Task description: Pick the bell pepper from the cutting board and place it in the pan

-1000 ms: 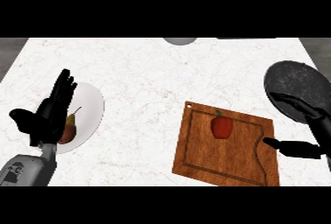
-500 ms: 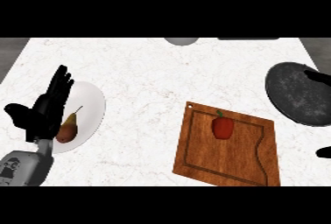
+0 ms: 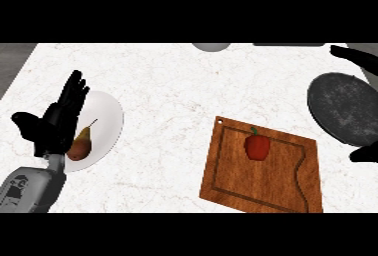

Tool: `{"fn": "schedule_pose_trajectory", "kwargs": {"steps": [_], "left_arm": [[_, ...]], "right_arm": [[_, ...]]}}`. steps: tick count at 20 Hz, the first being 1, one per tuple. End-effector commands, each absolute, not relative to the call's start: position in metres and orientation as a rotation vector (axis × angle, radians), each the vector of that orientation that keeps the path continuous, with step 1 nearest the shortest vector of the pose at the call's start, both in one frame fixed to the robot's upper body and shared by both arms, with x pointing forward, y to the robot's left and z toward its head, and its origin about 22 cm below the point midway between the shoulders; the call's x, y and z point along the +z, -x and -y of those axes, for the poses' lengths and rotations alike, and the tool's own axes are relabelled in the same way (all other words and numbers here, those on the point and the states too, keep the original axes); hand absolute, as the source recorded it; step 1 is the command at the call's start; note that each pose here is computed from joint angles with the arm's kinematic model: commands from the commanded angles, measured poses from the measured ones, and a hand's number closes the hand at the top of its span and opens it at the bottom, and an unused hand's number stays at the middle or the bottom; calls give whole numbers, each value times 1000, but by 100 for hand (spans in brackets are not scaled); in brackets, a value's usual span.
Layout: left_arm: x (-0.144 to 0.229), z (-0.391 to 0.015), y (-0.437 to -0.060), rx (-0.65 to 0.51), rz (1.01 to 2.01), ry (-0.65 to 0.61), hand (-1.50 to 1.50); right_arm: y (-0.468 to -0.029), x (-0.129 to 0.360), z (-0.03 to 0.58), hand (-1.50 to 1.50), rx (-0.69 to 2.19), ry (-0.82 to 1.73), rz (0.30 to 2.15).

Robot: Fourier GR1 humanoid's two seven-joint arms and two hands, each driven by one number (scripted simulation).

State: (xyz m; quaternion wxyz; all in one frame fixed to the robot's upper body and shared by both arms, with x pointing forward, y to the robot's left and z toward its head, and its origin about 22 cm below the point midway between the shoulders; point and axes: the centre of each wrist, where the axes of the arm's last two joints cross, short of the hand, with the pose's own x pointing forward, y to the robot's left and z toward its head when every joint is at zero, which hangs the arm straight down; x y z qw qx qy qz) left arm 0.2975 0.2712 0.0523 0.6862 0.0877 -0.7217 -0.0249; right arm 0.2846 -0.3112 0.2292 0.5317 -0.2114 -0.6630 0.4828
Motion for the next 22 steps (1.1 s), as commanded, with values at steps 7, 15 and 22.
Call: {"fn": "schedule_pose_trajectory", "kwargs": {"steps": [7, 15, 22], "left_arm": [[47, -286, -295, -38, 1616, -219, 0], [32, -288, -287, -37, 1609, -195, 0], [42, -278, -292, -63, 1606, -190, 0]], "right_arm": [[-274, 217, 236, -150, 1224, 287, 1547], [-284, 199, 230, -150, 1239, 374, 1396], [-304, 167, 229, -150, 1207, 489, 1325]]}}
